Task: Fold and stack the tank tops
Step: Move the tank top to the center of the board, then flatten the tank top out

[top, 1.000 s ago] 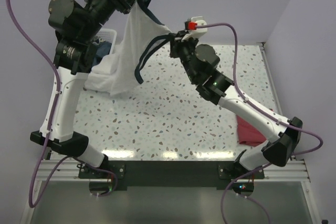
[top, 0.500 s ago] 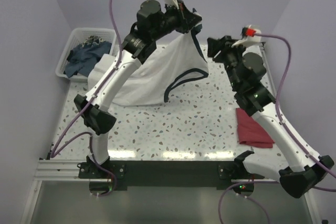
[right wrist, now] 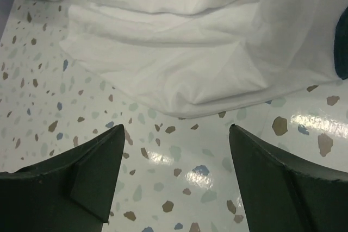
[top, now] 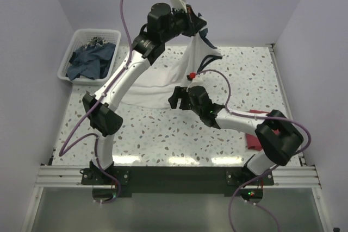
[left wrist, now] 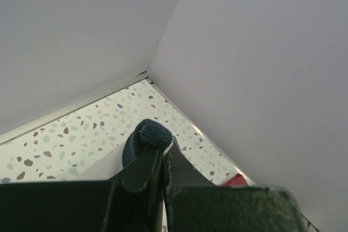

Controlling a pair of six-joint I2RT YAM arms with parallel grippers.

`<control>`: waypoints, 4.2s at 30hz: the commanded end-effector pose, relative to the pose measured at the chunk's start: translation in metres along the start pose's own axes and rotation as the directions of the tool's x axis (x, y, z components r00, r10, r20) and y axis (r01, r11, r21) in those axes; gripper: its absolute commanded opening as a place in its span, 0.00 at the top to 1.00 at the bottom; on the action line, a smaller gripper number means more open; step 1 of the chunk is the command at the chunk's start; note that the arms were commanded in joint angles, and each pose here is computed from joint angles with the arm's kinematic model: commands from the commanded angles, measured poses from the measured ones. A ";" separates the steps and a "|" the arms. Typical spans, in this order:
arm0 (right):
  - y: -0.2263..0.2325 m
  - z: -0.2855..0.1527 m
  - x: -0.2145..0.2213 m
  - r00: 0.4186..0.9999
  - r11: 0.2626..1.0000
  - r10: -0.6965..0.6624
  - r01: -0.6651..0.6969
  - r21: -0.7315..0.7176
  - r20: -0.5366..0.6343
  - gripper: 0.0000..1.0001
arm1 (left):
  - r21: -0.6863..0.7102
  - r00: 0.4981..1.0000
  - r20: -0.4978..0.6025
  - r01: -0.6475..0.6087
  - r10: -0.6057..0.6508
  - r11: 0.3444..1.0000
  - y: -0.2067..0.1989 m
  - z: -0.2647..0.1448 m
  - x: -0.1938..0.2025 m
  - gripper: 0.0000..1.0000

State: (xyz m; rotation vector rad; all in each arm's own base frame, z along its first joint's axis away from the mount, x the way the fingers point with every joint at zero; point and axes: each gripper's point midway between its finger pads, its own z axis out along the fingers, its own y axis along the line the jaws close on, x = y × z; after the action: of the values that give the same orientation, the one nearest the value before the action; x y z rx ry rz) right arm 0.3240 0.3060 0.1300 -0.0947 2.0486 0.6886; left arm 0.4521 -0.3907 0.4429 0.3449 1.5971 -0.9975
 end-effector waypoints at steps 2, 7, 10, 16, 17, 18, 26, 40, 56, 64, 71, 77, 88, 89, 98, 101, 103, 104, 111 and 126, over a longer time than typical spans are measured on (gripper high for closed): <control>0.013 0.031 -0.025 0.985 0.991 0.135 -0.136 0.004 0.107 0.21 | -0.073 0.995 0.092 -0.038 0.045 0.997 0.052 -0.001 -0.030 1.00; 0.038 0.051 -0.015 0.993 0.994 0.097 -0.100 0.042 0.069 0.30 | -0.181 0.999 0.042 -0.012 0.020 0.983 0.152 0.018 0.003 0.96; 0.047 0.066 -0.006 0.996 0.994 0.066 -0.071 0.087 0.058 0.32 | -0.204 1.000 -0.006 -0.017 0.016 0.979 0.214 0.025 0.034 0.70; 0.032 0.100 0.018 0.999 0.981 0.035 -0.032 0.194 -0.014 0.39 | -0.284 0.997 -0.080 -0.004 -0.019 0.959 0.282 0.018 0.083 0.30; 0.034 0.103 0.018 0.999 0.981 0.026 -0.023 0.193 -0.018 0.39 | -0.324 0.994 -0.100 0.010 -0.045 0.946 0.297 0.009 0.100 0.28; 0.032 0.105 0.022 0.999 0.980 0.018 -0.012 0.198 -0.030 0.39 | -0.329 0.997 -0.070 0.005 -0.030 0.944 0.289 0.000 0.083 0.27; -0.020 0.109 0.061 0.976 0.953 0.072 -0.007 0.302 -0.204 0.57 | -0.641 0.995 0.038 0.091 -0.088 0.762 0.328 -0.075 0.096 0.29; -0.195 0.019 -0.004 0.952 0.792 0.204 -0.023 0.610 -0.228 0.76 | -0.787 0.955 0.108 0.251 -0.275 0.564 0.321 -0.156 0.158 0.35; -0.129 -0.005 -0.041 0.961 0.870 0.140 -0.004 0.494 -0.239 0.48 | -0.772 0.927 -0.131 0.126 -0.350 0.623 0.262 -0.200 0.261 0.42; -0.088 -0.050 0.025 0.949 0.909 0.164 -0.039 0.414 -0.270 0.50 | -0.643 0.883 -0.375 -0.029 -0.282 0.765 0.270 -0.170 0.304 0.39; -0.069 -0.059 0.082 0.919 0.923 0.201 -0.061 0.381 -0.338 0.50 | -0.646 0.854 -0.428 -0.061 -0.295 0.761 0.280 -0.171 0.326 0.42; -0.057 -0.060 0.102 0.911 0.924 0.206 -0.060 0.378 -0.357 0.48 | -0.643 0.842 -0.450 -0.075 -0.297 0.762 0.280 -0.173 0.335 0.60; -0.052 -0.060 0.141 0.874 0.914 0.246 -0.066 0.399 -0.419 0.48 | -0.755 0.846 -0.407 -0.100 -0.344 0.648 0.288 -0.197 0.335 1.00; -0.052 -0.059 0.141 0.874 0.913 0.252 -0.071 0.402 -0.416 0.48 | -0.768 0.857 -0.379 -0.082 -0.348 0.636 0.286 -0.197 0.328 1.00; -0.104 -0.089 0.116 0.908 0.845 0.225 -0.001 0.534 -0.354 1.00 | -0.856 0.904 -0.156 0.076 -0.397 0.511 0.281 -0.244 0.293 1.00; -0.137 -0.117 0.095 0.922 0.814 0.268 -0.061 0.578 -0.281 1.00 | -0.858 0.900 -0.113 0.126 -0.421 0.498 0.270 -0.260 0.294 1.00; -0.157 -0.135 0.085 0.926 0.780 0.272 -0.052 0.624 -0.263 1.00 | -0.842 0.887 -0.098 0.169 -0.452 0.513 0.259 -0.267 0.304 1.00; -0.157 -0.142 0.073 0.937 0.783 0.263 -0.066 0.619 -0.232 1.00 | -0.833 0.885 -0.072 0.201 -0.460 0.515 0.253 -0.269 0.301 1.00; -0.165 -0.167 0.059 0.945 0.767 0.249 -0.060 0.639 -0.211 1.00 | -0.807 0.822 -0.111 0.253 -0.558 0.533 0.226 -0.298 0.347 1.00; -0.096 -0.135 -0.082 0.991 0.869 0.110 -0.062 0.491 -0.070 1.00 | -0.598 0.854 -0.189 0.292 -0.485 0.746 0.177 -0.283 0.323 0.50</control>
State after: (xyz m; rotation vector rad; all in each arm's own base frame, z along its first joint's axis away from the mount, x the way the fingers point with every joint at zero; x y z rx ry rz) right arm 0.2590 0.1237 0.1586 0.3408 2.3795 0.1742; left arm 0.2915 -0.1500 0.0448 -0.3851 2.3480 -0.6247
